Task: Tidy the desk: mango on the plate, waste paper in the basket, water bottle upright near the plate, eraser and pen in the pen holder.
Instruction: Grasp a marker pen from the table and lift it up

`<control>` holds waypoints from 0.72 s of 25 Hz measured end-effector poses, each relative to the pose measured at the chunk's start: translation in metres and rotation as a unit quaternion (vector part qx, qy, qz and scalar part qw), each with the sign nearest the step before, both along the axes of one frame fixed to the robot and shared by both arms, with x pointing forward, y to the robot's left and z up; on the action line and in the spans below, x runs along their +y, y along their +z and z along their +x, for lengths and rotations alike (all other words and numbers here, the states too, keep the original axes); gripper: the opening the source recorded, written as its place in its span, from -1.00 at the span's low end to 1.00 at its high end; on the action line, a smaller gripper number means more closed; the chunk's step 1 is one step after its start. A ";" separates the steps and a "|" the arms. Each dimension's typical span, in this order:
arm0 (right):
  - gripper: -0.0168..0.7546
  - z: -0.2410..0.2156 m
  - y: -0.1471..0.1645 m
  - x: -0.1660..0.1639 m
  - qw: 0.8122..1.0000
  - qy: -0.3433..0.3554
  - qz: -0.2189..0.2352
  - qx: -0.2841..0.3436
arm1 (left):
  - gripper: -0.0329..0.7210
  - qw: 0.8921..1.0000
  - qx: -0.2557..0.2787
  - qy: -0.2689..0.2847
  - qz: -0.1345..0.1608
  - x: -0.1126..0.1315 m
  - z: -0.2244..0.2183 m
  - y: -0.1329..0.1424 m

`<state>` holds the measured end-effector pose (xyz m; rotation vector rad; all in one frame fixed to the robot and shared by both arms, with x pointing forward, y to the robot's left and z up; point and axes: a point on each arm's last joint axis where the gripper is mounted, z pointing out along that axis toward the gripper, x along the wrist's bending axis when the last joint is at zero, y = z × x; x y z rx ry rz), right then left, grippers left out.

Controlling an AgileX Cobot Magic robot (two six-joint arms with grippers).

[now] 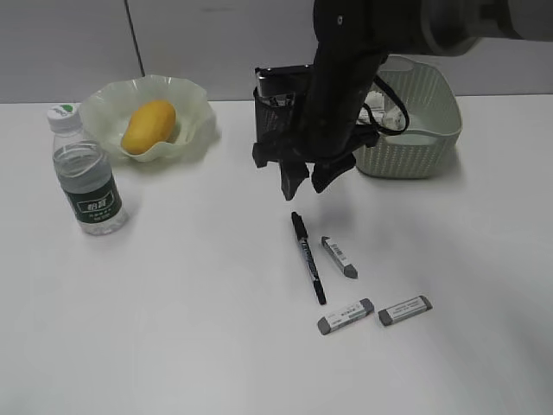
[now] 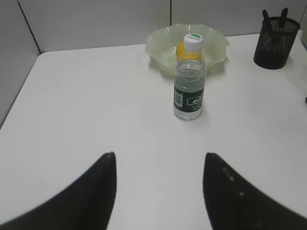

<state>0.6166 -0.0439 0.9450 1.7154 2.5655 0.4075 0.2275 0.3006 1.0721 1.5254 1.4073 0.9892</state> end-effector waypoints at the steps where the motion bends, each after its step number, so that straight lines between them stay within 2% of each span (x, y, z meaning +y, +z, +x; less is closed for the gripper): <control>1: 0.03 0.001 -0.002 0.001 1.000 0.000 0.001 -0.001 | 0.26 1.000 0.001 0.000 0.000 0.000 0.000 0.000; 5: 0.03 0.004 -0.013 0.003 1.000 -0.004 0.004 0.000 | 0.26 0.999 0.036 -0.002 0.000 0.000 0.002 -0.012; 10: 0.03 0.006 -0.028 0.004 1.000 -0.005 -0.002 0.011 | 0.26 0.999 0.040 -0.002 0.000 -0.001 0.002 -0.013; 18: 0.03 0.010 -0.027 0.006 1.000 -0.007 0.010 -0.014 | 0.26 0.999 0.040 -0.002 0.000 -0.001 0.002 -0.013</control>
